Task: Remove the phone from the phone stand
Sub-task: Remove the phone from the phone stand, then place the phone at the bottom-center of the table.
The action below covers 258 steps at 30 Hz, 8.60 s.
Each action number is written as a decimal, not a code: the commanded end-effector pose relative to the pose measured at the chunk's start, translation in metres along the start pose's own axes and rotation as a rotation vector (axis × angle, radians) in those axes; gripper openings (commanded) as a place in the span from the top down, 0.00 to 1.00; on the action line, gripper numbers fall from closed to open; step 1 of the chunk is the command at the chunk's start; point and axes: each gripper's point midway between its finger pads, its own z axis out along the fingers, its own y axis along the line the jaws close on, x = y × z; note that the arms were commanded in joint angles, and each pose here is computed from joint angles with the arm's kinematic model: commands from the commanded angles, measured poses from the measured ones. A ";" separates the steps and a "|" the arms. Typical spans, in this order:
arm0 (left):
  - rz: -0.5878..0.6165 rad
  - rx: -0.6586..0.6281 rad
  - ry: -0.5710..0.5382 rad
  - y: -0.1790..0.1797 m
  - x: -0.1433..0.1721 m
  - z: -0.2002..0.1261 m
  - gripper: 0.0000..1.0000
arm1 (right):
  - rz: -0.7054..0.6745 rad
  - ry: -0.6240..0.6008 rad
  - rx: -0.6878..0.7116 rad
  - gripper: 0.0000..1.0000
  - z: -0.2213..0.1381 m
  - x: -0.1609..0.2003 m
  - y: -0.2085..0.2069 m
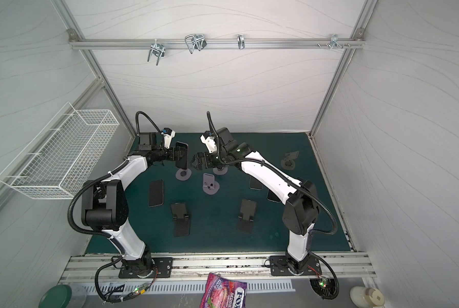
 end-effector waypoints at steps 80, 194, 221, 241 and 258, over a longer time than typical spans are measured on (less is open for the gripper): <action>0.063 -0.173 -0.063 -0.016 -0.028 -0.019 0.34 | 0.058 -0.039 -0.027 0.01 -0.027 -0.004 -0.008; -0.231 -0.047 0.586 -0.274 0.224 -0.062 0.38 | 0.185 -0.052 0.167 0.01 -0.161 0.086 -0.014; -0.248 -0.124 0.744 -0.269 0.270 -0.023 0.37 | 0.216 -0.087 0.209 0.01 -0.177 0.089 -0.034; -0.217 -0.196 0.770 -0.259 0.278 -0.009 0.30 | 0.248 -0.074 0.185 0.01 -0.172 0.093 -0.032; -0.203 -0.233 0.782 -0.244 0.298 -0.007 0.29 | 0.318 -0.068 0.133 0.01 -0.157 0.099 -0.032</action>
